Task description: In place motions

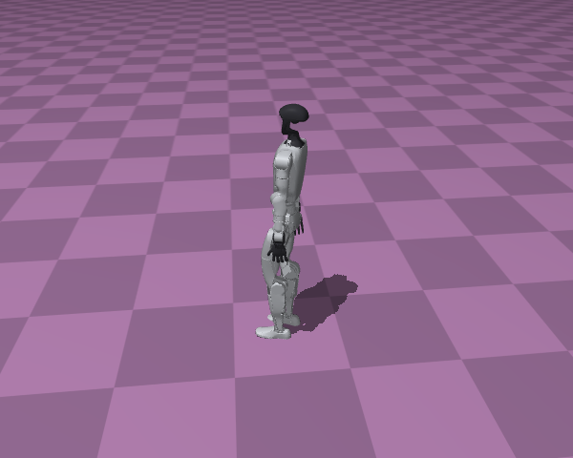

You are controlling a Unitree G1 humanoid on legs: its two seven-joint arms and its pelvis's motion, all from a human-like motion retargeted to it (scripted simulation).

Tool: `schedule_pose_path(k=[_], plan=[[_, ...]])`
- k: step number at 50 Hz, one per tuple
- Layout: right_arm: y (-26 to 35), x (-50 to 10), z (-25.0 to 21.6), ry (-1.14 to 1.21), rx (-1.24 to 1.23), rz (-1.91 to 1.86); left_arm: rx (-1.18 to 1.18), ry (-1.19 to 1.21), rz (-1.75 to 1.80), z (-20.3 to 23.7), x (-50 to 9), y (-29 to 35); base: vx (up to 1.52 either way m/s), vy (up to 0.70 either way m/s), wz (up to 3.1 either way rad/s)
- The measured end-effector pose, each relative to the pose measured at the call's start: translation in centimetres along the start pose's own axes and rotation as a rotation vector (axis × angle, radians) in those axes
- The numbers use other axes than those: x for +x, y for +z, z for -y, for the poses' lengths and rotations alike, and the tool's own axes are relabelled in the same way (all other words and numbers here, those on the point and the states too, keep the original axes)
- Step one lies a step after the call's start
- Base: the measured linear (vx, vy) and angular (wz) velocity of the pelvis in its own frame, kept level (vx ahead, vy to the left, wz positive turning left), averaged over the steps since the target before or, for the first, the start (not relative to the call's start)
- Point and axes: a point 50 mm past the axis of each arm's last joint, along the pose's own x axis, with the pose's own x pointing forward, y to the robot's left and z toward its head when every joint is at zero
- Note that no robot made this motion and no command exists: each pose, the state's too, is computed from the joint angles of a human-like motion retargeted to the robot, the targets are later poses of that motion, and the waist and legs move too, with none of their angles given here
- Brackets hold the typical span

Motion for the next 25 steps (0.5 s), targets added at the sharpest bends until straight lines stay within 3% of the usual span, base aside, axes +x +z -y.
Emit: schedule_pose_path(k=[12,25], plan=[[4.0,-0.7,2.0,-0.049,-0.032,0.143,0.057,0.001,0.078,0.4,0.0,2.0,-0.18,-0.01,0.44],[4.2,-0.9,2.8,-0.074,-0.026,0.143,0.052,-0.001,-0.034,0.7,0.1,-1.0,-0.04,0.03,0.18]])
